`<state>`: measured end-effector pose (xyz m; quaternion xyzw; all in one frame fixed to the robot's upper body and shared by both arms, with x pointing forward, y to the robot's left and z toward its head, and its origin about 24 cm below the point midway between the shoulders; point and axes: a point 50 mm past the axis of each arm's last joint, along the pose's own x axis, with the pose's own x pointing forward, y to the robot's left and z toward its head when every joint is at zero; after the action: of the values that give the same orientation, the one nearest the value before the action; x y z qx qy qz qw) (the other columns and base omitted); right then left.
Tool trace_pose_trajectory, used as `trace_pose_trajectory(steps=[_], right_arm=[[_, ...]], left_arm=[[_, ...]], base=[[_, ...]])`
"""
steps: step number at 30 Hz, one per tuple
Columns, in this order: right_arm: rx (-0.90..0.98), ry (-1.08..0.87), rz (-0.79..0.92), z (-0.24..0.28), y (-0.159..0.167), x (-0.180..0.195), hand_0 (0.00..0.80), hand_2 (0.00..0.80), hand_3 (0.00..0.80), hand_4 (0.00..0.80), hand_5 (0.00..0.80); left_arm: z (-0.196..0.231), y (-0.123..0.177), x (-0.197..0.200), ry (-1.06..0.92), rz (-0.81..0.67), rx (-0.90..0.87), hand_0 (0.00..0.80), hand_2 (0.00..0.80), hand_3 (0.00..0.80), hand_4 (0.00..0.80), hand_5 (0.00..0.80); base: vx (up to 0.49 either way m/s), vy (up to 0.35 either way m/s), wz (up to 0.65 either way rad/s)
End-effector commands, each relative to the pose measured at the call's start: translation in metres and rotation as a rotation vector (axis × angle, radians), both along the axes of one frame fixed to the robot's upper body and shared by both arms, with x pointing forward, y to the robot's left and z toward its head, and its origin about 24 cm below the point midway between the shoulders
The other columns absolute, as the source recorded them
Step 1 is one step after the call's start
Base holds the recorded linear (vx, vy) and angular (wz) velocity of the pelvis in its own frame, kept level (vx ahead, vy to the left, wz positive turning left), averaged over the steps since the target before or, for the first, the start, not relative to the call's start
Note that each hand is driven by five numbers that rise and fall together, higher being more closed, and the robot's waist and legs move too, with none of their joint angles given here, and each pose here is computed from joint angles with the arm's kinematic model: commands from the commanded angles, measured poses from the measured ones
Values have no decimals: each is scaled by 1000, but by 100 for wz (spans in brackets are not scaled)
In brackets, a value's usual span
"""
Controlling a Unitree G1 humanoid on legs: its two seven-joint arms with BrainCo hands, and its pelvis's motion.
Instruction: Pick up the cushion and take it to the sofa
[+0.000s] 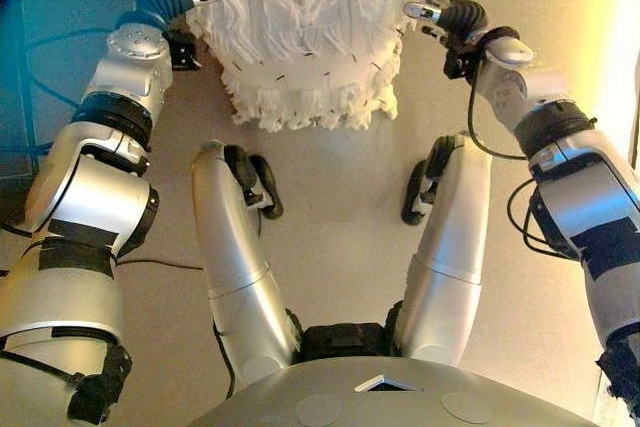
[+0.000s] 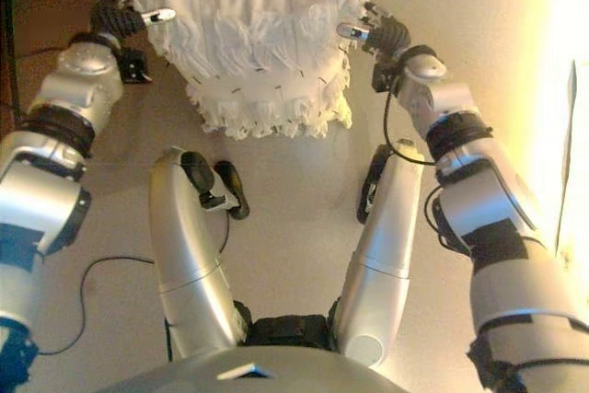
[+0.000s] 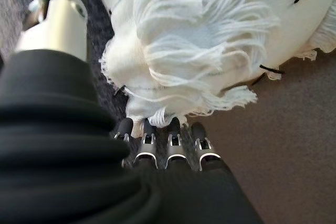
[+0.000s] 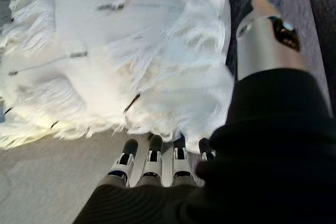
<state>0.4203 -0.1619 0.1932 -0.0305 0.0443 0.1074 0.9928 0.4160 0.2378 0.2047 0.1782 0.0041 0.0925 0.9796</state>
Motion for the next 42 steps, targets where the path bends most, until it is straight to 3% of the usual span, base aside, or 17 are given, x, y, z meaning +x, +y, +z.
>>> trace_pose_trajectory(steps=[1, 4, 5, 6, 7, 8, 16, 32, 42], right_arm=[[26, -58, 57, 27, 35, 7, 0, 0, 0, 0, 0], [10, -72, 76, 33, 46, 7, 0, 0, 0, 0, 0], [5, -63, 83, 33, 49, 7, 0, 0, 0, 0, 0], [-28, -55, 80, 33, 51, 7, 104, 104, 104, 104, 104], [-76, -57, 74, 33, 52, 7, 420, 420, 420, 420, 420], [-112, -64, 73, 34, 54, 8, 800, 800, 800, 800, 800], [-117, -67, 94, 36, 65, 7, 800, 800, 800, 800, 800], [-78, -97, 85, 37, 63, 5, 800, 800, 800, 800, 800], [-36, -215, 166, 50, 69, -3, 800, 800, 800, 800, 800]], left_arm=[[28, -24, 7, -87, -68, 7, 0, 0, 0, 0, 0], [30, -38, 10, -82, -122, 6, 0, 0, 0, 0, 0], [31, -42, 11, -82, -139, -5, 88, 88, 88, 88, 88], [31, -47, 11, -83, -156, -21, 304, 304, 304, 304, 304], [32, -50, 11, -82, -175, -33, 609, 609, 609, 609, 609], [33, -54, 12, -82, -195, -37, 800, 800, 800, 800, 800], [32, -70, 12, -97, -238, -36, 800, 800, 800, 800, 800], [33, -76, 10, -120, -266, -39, 800, 800, 800, 800, 800], [42, -78, 1, -291, -329, -253, 800, 800, 800, 800, 800]], base=[[0, 0, 0], [0, 0, 0], [0, 0, 0], [0, 0, 0], [0, 0, 0], [0, 0, 0], [1, -4, 1], [0, 0, 0], [-34, -11, 0]])
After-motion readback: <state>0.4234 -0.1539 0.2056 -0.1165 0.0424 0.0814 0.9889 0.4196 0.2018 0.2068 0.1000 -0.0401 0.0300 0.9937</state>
